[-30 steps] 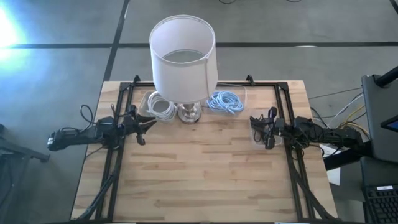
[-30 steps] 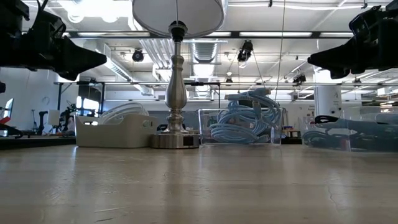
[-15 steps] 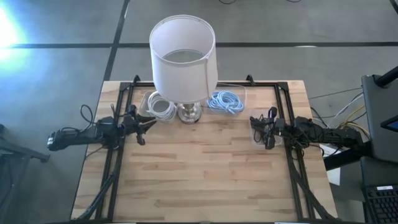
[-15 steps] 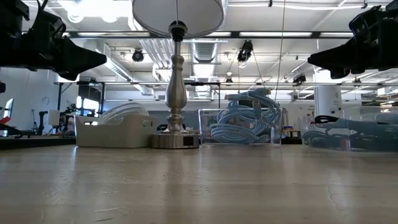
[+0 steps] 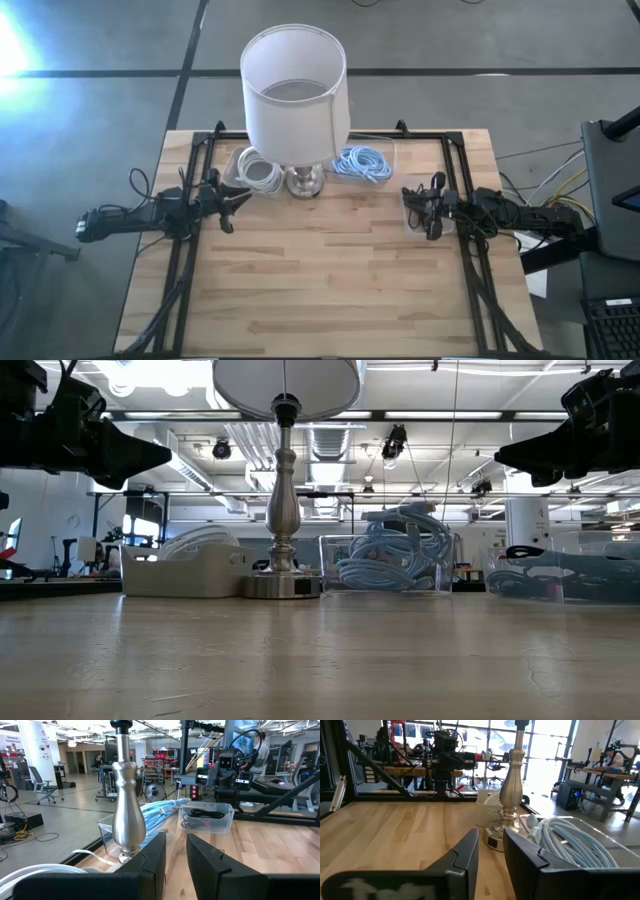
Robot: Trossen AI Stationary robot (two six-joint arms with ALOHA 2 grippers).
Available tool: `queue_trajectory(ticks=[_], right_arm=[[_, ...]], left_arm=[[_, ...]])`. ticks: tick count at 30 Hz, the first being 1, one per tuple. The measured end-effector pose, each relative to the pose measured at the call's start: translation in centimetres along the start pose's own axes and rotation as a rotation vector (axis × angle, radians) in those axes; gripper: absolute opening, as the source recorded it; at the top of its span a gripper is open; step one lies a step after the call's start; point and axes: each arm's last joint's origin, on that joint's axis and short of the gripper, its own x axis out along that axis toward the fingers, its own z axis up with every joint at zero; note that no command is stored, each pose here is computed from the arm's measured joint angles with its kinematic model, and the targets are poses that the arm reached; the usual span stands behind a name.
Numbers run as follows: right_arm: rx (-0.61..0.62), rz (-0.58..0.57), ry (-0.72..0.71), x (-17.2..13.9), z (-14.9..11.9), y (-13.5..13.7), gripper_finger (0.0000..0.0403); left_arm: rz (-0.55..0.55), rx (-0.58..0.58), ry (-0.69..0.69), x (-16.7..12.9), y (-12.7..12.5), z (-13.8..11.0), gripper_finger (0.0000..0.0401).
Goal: Pick & Place USB Port
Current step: Return to Home Position
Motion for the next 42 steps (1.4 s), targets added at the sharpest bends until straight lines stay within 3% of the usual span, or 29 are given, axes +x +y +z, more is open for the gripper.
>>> queue_trajectory(ticks=[11, 30, 42], right_arm=[[0.000, 0.000, 0.000, 0.00, 0.00, 0.00, 0.0068], [0.000, 0.000, 0.000, 0.00, 0.00, 0.00, 0.0091], [0.001, -0.001, 0.000, 0.00, 0.00, -0.01, 0.0073]], left_arm=[[0.000, 0.000, 0.000, 0.00, 0.00, 0.00, 0.0081], [0.000, 0.000, 0.000, 0.00, 0.00, 0.00, 0.0080], [0.000, 0.000, 0.000, 0.00, 0.00, 0.00, 0.0081]])
